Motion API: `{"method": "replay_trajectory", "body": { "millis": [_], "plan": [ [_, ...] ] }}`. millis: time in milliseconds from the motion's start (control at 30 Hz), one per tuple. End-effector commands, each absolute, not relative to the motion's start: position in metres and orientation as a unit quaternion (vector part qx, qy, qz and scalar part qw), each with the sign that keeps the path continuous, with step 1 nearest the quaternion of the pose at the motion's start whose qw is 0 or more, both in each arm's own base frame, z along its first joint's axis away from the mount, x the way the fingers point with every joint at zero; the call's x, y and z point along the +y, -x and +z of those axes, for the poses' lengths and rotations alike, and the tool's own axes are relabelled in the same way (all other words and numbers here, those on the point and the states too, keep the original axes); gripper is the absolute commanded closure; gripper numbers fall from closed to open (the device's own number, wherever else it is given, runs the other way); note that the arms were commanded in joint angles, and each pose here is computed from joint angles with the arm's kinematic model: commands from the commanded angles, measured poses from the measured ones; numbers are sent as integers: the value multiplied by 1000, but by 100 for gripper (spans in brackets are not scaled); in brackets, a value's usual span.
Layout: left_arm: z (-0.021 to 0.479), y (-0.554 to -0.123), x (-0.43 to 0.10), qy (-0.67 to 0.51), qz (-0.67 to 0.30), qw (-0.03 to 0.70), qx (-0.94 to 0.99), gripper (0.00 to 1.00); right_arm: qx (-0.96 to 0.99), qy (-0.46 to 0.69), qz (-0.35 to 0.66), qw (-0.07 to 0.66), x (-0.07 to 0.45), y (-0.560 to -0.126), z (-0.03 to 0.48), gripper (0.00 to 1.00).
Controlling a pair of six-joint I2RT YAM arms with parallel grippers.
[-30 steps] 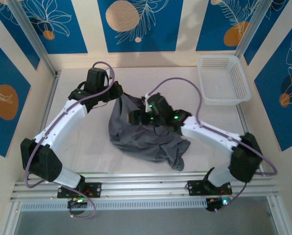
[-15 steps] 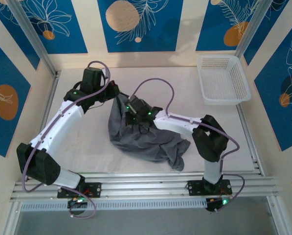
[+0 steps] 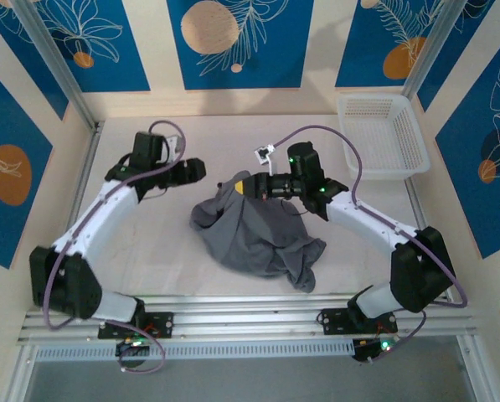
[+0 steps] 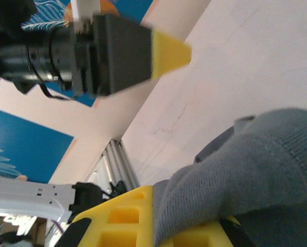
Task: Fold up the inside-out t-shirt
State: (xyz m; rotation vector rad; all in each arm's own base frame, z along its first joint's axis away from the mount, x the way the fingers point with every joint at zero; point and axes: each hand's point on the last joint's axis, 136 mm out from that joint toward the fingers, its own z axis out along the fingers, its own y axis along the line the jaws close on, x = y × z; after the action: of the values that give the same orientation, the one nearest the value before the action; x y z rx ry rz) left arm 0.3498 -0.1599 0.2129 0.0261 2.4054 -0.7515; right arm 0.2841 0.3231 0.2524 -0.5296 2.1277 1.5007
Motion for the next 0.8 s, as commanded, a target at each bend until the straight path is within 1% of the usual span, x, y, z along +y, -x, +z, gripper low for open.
{"method": "replay_trajectory", "body": {
  "millis": [0,33,100,233,300,400,467,567,633,667,700,733,767],
  "plan": [
    [225,-302,-184,-95,-374,315,867,21,754,227,582,204,328,-269,260,100],
    [215,-291,-188,-104,-381,310,865,18,754,227,583,201,329,-269,259,100],
    [191,-278,-185,-107,-357,298,879,17,754,227,586,193,330,-269,258,100],
    [153,-269,-188,-119,-329,274,895,14,751,231,591,181,333,-267,259,100],
    [142,-278,-191,-119,-311,281,900,10,747,239,594,179,335,-263,262,100],
    [132,-303,-193,-116,-260,306,908,2,749,242,592,175,336,-262,265,100],
    [134,-322,-195,-110,-242,327,907,1,748,242,593,174,336,-260,267,100],
    [137,-347,-191,-80,-213,349,909,3,749,241,592,175,334,-258,270,100],
    [138,-361,-184,-67,-178,350,917,17,753,236,588,178,330,-258,272,100],
    [139,-364,-180,-62,-164,345,922,31,757,228,584,183,325,-260,272,100],
    [142,-366,-180,-64,-162,341,924,49,763,218,579,186,320,-263,270,100],
    [147,-365,-181,-65,-168,338,924,64,770,206,574,188,314,-267,267,100],
    [154,-362,-183,-69,-186,333,922,81,781,188,564,191,303,-273,262,100]
  ]
}}
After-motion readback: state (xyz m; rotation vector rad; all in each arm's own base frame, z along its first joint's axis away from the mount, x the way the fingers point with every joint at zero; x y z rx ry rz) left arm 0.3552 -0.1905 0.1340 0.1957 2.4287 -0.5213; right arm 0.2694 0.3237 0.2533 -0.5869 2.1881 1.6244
